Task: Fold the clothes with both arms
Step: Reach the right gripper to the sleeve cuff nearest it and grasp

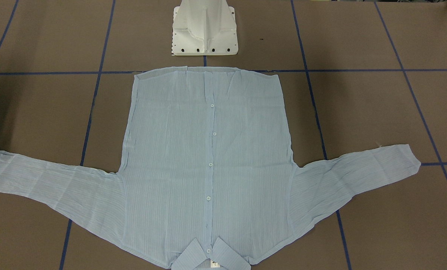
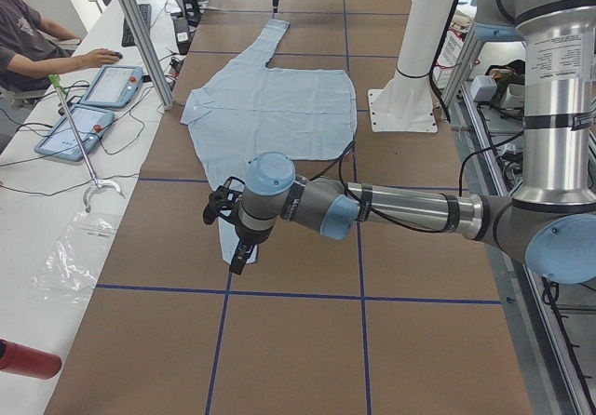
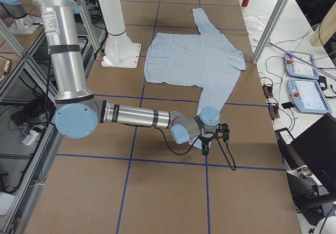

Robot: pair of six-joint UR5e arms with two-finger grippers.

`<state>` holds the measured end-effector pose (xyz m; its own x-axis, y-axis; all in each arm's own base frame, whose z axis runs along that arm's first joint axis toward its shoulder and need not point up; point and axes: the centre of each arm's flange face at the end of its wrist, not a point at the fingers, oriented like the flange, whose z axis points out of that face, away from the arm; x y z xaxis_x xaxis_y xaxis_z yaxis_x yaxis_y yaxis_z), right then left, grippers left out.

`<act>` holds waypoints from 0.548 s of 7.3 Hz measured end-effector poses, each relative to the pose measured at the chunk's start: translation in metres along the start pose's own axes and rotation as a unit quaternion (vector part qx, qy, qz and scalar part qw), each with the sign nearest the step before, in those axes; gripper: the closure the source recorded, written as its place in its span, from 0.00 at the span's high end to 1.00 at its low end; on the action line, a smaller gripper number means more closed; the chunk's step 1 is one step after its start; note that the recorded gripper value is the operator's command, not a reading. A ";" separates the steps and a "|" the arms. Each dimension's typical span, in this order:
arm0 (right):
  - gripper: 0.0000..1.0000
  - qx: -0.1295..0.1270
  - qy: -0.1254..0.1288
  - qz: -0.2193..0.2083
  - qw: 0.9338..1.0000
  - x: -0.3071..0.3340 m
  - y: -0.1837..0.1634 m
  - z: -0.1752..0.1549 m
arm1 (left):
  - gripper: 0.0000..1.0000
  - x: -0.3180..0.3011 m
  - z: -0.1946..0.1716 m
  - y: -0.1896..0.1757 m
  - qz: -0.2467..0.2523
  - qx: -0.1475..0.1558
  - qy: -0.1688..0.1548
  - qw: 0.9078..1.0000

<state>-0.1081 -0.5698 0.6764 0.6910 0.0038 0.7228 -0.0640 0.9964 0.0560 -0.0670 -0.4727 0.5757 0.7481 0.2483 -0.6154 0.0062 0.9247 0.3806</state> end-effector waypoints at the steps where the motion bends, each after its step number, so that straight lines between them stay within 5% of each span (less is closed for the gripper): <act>1: 0.93 -0.002 0.008 -0.002 1.000 -0.007 -0.007 0.009 | 1.00 0.000 0.000 0.000 0.000 0.000 0.000 1.000; 4: 0.85 0.002 0.032 -0.014 0.999 -0.024 -0.026 0.026 | 1.00 0.002 -0.003 -0.001 0.002 0.002 0.000 1.000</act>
<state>-0.1414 -0.5980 0.6753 0.7373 -0.0185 0.6753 -0.0464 0.9959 0.0780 -0.0675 -0.4725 0.5722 0.7483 0.2511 -0.6140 0.0071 0.9225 0.3860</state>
